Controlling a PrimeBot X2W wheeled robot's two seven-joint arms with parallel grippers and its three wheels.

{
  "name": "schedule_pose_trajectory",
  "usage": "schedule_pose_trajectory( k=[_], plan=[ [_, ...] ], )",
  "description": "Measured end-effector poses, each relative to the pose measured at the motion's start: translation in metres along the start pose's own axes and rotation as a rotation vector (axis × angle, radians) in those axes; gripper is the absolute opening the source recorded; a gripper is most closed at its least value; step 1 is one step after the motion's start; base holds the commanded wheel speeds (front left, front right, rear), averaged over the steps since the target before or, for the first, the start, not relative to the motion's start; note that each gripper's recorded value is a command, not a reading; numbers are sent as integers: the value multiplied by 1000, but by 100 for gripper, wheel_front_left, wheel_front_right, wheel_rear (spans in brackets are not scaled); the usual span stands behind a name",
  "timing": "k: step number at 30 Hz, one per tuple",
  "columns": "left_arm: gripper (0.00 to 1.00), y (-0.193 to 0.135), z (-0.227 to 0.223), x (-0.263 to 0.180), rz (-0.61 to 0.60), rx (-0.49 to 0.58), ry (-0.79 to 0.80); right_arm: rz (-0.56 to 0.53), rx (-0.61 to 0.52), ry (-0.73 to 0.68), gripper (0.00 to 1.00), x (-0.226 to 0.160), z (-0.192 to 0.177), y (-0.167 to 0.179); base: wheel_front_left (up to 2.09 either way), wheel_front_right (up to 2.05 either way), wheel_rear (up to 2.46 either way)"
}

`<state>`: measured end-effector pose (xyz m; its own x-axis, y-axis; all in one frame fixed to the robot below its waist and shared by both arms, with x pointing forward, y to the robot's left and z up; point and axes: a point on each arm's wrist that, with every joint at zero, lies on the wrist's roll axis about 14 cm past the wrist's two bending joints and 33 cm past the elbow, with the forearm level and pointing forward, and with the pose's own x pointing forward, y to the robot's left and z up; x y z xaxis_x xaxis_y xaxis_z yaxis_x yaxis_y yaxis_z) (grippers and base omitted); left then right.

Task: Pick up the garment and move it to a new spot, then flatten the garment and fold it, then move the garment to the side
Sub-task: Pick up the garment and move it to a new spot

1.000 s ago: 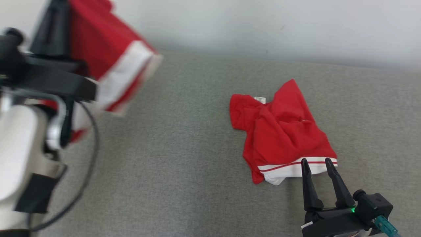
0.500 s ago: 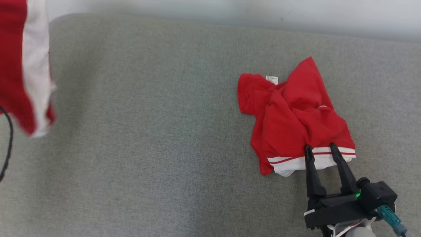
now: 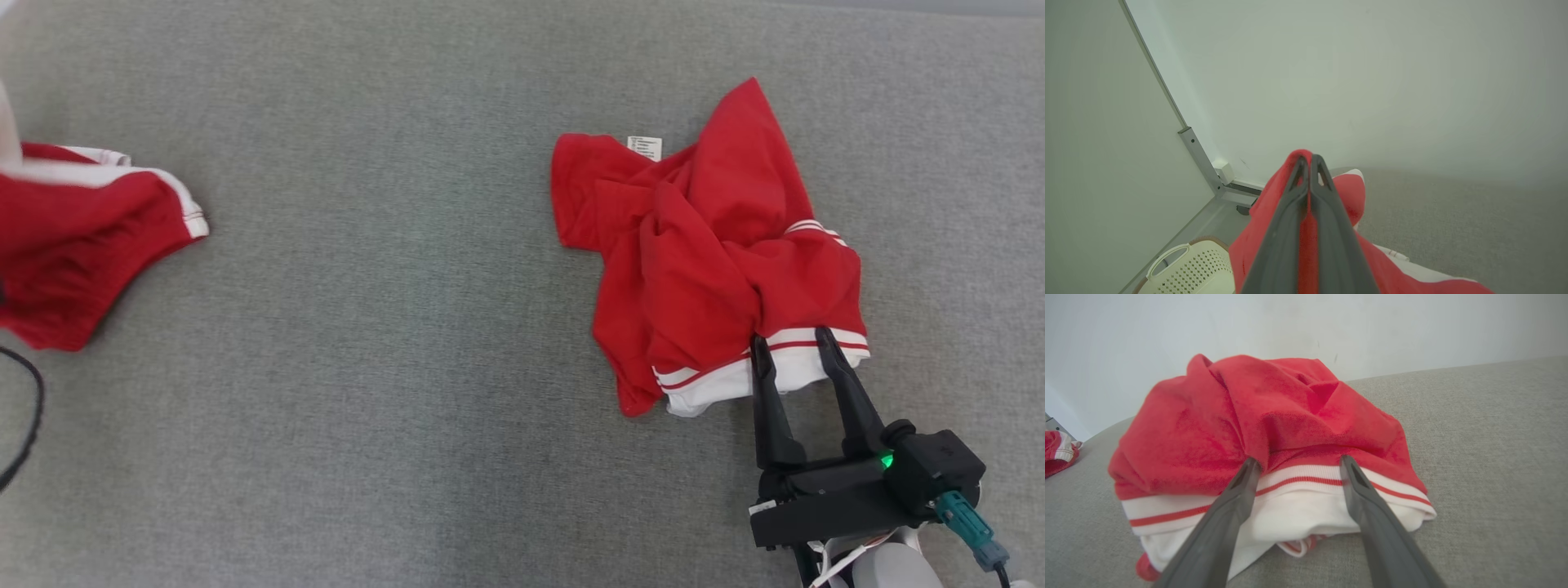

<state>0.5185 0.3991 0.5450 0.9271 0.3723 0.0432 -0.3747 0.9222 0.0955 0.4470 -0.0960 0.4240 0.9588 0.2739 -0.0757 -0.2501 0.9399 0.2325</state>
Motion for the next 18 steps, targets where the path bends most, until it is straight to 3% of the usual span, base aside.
schedule_pose_trajectory(
  k=[5,11,13,18],
  plan=[
    [0,-10,-63,-14,-9,-25,177,-6,-4,-3,100,-2,2,-2,0,0,0],
    [0,-17,-99,-28,-10,-49,294,-16,-14,-24,100,-5,11,-5,0,0,0],
    [100,-17,-94,-27,-3,-52,281,-17,-16,-32,100,-6,15,-5,0,0,0],
    [100,-12,-43,-13,7,-88,132,-22,-6,-48,100,-14,22,-4,0,0,0]
  ],
)
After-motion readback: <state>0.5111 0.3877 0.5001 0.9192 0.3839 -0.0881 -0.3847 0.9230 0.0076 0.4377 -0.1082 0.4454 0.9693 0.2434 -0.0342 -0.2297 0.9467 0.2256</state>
